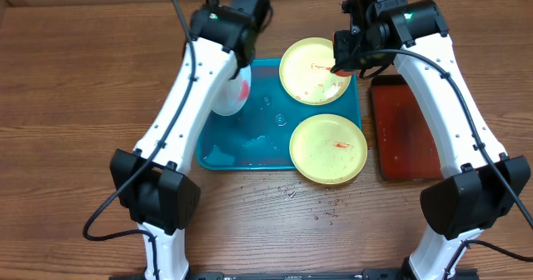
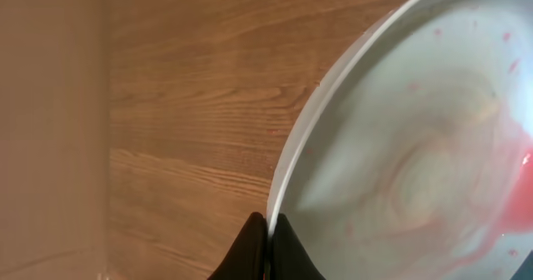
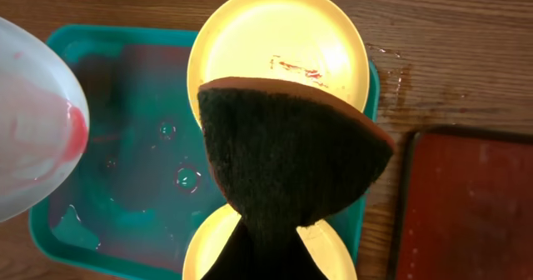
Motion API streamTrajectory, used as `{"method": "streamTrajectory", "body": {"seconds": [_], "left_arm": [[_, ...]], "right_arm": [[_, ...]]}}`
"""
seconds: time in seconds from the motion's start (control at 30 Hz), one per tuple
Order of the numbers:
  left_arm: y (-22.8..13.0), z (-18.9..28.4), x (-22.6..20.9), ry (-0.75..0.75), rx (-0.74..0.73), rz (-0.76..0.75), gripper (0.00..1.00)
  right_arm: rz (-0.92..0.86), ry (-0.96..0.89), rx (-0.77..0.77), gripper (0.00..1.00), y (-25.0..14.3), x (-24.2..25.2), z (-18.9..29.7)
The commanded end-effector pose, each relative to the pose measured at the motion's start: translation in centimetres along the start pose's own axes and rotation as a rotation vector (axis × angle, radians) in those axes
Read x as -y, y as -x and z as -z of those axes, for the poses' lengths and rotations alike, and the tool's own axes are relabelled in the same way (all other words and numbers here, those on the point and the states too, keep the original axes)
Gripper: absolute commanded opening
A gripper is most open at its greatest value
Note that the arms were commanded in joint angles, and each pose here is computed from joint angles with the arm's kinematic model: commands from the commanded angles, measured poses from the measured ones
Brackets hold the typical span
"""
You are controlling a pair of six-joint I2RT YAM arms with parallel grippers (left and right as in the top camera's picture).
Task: Clean dirty plates on tray and stack at the side
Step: 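Lift the white plate with the left gripper, raise the sponge right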
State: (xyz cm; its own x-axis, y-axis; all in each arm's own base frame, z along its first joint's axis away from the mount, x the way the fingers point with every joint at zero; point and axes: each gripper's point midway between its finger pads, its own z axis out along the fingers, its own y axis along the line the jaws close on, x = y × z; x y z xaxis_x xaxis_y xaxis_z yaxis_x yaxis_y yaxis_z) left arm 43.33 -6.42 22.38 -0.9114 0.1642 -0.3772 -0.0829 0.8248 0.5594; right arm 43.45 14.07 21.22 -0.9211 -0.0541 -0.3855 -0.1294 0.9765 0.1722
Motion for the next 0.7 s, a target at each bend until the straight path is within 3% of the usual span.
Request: {"method": "streamTrajectory", "body": {"seconds": [0.0, 0.03, 0.1, 0.67], "left_arm": [[1.3, 2.3, -2.4, 0.133, 0.102, 0.096, 0.04], [1.8, 3.2, -3.5, 0.228, 0.148, 0.088, 0.04], [2.1, 3.8, -4.1, 0.277, 0.177, 0.085, 0.04], [3.4, 7.1, -4.6, 0.434, 0.301, 0.057, 0.04]], "right_arm": [[-0.003, -0.010, 0.067, 0.04, 0.9, 0.2, 2.3], [-0.004, -0.010, 0.065, 0.04, 0.9, 0.2, 2.3], [-0.004, -0.011, 0.064, 0.04, 0.9, 0.2, 2.3], [-0.004, -0.011, 0.061, 0.04, 0.8, 0.3, 2.3]]}}
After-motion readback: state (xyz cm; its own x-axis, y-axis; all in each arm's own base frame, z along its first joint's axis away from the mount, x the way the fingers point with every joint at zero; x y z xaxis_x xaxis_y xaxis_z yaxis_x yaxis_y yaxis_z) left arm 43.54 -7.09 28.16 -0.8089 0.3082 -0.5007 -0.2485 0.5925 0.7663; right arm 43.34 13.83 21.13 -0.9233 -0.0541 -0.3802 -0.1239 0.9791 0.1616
